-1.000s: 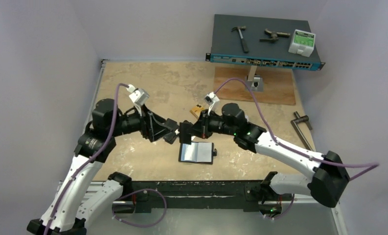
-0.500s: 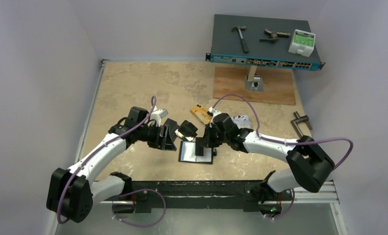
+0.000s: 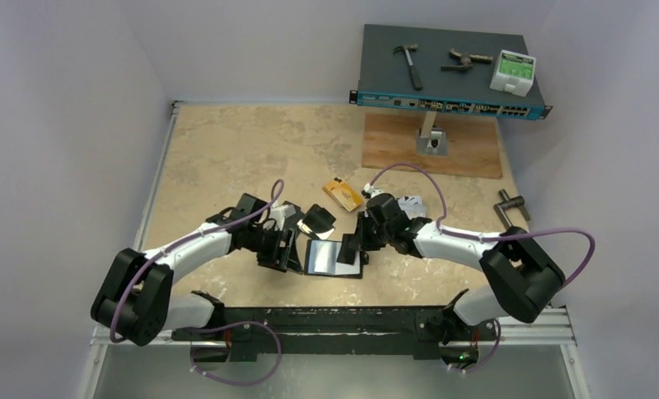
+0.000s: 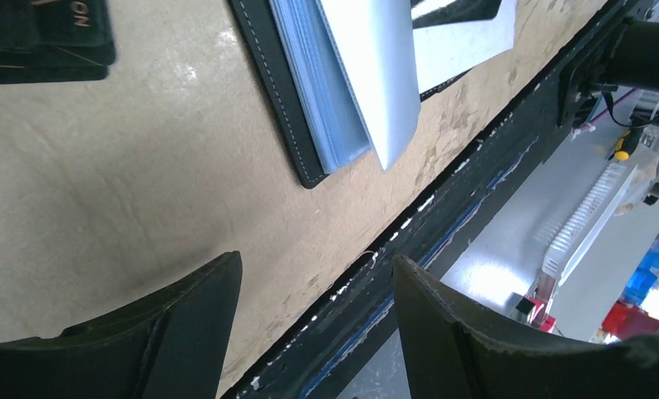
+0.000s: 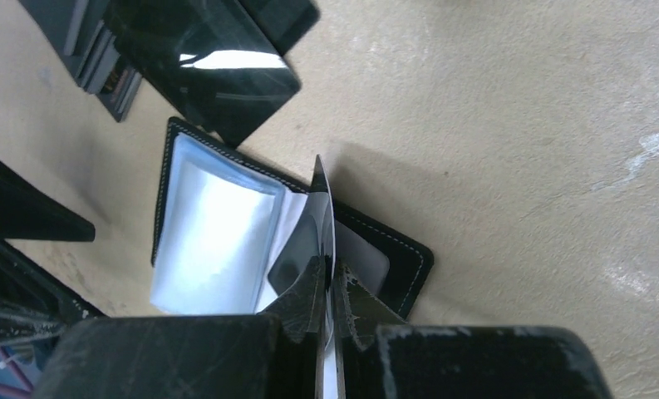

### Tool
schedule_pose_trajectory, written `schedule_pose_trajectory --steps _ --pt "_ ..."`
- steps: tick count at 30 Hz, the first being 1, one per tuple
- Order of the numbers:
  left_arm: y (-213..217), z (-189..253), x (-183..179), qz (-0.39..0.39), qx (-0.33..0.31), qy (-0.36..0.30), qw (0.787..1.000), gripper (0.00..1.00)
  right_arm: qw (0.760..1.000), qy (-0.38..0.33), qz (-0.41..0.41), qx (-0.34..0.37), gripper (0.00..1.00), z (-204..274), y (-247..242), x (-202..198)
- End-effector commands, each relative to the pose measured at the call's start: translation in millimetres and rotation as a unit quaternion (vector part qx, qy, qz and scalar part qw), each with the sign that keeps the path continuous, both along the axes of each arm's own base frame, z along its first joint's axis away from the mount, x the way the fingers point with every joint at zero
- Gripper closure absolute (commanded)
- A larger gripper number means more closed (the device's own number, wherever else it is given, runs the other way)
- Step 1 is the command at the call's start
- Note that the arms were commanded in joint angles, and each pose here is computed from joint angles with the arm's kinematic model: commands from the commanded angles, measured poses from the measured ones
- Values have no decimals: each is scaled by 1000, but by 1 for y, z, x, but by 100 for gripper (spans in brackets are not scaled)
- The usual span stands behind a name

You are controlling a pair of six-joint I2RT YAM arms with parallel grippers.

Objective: Put the credit cards into the card holder
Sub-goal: Turn over the card slot in the card holder.

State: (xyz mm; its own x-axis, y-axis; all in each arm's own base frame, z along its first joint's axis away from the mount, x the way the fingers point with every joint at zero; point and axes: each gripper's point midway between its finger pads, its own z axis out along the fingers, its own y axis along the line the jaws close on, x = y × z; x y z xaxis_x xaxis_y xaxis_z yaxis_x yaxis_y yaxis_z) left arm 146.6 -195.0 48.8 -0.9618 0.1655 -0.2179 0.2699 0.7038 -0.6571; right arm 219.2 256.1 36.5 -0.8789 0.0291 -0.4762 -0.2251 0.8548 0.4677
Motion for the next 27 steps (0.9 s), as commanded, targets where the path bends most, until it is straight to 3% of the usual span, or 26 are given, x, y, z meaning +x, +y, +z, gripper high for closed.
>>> schedule_pose_trajectory --steps 1,27 --pt "-19 7 11 -20 -9 -8 1000 34 998 46 8 -48 100 -36 -17 -18" --pt "-55 -15 5 -88 19 42 995 34 997 68 26 -7 100 -48 -16 -40"
